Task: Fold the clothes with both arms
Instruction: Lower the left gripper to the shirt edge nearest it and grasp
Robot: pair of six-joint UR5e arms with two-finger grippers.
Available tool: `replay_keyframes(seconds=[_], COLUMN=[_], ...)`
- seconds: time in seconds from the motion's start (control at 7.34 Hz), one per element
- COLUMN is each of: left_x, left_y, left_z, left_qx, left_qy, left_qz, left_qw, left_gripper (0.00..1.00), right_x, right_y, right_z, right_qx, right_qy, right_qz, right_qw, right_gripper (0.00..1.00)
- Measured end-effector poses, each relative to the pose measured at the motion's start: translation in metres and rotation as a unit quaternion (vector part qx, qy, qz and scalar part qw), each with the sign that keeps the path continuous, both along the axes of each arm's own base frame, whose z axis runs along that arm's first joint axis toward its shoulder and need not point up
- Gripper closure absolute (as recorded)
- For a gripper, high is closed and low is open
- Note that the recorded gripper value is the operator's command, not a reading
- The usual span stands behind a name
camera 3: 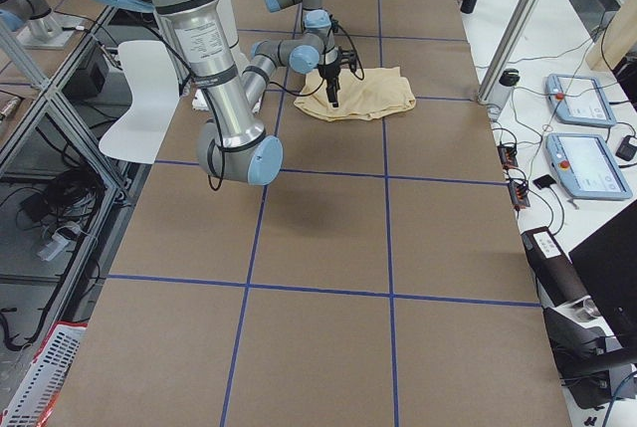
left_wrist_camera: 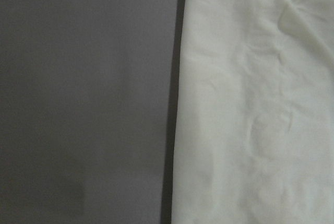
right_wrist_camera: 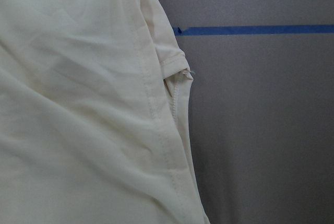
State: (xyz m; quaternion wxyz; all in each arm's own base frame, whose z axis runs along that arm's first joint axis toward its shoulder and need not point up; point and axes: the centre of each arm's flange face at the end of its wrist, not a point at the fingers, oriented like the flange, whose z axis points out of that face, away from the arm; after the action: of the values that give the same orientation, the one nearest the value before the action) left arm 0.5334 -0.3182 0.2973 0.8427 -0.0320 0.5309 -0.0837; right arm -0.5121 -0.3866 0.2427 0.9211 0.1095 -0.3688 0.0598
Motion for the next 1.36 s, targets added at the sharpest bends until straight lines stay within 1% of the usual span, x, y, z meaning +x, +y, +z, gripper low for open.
replay_keyframes(seconds=[0.27, 1.09, 1.36], left_x=[0.006, 0.013, 0.015], left_y=[0.006, 0.01, 0.014], left_z=[-0.003, -0.004, -0.004], left_qx=[-0.003, -0.004, -0.004], left_qy=[0.002, 0.002, 0.002], left_qz=[0.005, 0.011, 0.015], left_qw=[1.0, 0.9999, 0.9999], left_gripper=[0.36, 0.36, 0.48], right_x=[0.0, 0.0, 0.0], right_y=[0.0, 0.001, 0.001], right_z=[0.002, 0.003, 0.004], right_qx=[-0.001, -0.001, -0.001], right_qy=[0.001, 0.002, 0.003], right_qz=[0.0, -0.001, -0.001], right_qw=[1.0, 1.0, 1.0], right_gripper=[0.0, 0.0, 0.0])
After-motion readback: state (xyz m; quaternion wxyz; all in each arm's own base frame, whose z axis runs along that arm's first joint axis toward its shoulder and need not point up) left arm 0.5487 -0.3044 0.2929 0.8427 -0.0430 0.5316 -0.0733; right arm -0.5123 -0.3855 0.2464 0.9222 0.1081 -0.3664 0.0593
